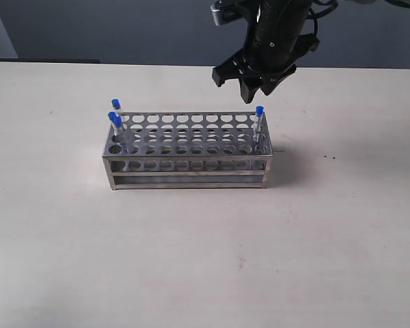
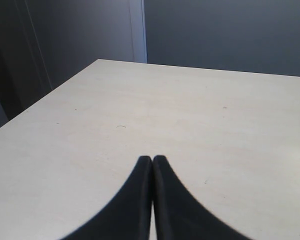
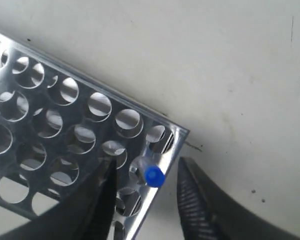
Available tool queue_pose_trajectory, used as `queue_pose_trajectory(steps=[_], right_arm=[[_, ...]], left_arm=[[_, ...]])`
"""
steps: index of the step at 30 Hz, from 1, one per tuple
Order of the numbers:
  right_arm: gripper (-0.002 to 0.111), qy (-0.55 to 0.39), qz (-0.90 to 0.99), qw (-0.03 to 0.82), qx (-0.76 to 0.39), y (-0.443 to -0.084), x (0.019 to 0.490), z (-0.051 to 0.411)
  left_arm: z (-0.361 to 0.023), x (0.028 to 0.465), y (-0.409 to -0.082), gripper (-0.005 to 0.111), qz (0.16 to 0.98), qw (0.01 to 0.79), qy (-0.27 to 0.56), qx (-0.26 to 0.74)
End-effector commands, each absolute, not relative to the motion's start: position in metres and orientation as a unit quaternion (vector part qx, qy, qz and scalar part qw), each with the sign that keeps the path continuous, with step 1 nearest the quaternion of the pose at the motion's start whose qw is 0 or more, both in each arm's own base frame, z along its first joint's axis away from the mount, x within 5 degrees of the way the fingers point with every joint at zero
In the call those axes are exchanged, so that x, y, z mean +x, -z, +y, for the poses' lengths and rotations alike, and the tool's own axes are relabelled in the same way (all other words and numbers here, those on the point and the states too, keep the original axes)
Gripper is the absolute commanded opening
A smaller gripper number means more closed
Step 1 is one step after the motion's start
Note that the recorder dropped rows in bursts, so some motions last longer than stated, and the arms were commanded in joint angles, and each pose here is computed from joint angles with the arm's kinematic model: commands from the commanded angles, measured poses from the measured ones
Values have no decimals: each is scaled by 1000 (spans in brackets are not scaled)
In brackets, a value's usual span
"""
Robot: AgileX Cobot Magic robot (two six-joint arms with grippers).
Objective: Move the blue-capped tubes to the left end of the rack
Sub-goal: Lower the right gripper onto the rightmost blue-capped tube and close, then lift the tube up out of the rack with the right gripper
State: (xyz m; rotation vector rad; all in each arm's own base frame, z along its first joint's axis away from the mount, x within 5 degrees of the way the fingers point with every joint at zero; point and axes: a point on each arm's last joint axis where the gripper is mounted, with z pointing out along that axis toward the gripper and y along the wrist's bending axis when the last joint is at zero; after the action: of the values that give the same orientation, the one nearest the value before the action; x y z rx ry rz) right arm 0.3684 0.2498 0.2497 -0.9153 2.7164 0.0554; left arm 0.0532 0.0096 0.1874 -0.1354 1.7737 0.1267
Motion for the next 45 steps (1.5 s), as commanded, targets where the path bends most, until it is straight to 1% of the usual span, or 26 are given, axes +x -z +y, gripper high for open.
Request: queue_pose_trajectory(steps=[1,5,7,11,12,14,16,17,20,24,38,42,45], right_arm=[[39,-19,938,143,-314,-243,373,245],[39,-12,945,123,-303,-221,380,233],[39,-11,945,113,-306,-211,382,235],[38,-30,947,115,-300,-202,384,240],[34,-28,947,110,-300,-200,384,240],[21,-32,949,99,-298,-198,383,240],[3,-30,949,93,-298,-198,382,240],[0,-29,950,90,-298,-198,381,239],[0,-27,950,86,-299,-199,380,238],[0,-31,948,102,-299,-216,377,237],[0,-58,925,217,-305,-302,358,225],[0,-71,912,239,-325,-318,346,232],[0,-111,889,254,-364,-325,333,253]], left_arm=[[9,54,-187,0,773,630,-51,-59],[9,54,-187,0,774,629,-51,-59],[9,54,-187,0,774,629,-51,-59],[9,54,-187,0,774,629,-51,-59],[9,54,-187,0,774,629,-51,-59],[9,54,-187,0,774,629,-51,-59],[9,54,-187,0,774,629,-51,-59],[9,54,-187,0,774,629,-51,-59],[9,54,-187,0,774,629,-51,-59],[9,54,-187,0,774,629,-51,-59],[9,54,-187,0,774,629,-51,-59],[9,54,-187,0,774,629,-51,-59],[9,54,-187,0,774,629,-51,-59]])
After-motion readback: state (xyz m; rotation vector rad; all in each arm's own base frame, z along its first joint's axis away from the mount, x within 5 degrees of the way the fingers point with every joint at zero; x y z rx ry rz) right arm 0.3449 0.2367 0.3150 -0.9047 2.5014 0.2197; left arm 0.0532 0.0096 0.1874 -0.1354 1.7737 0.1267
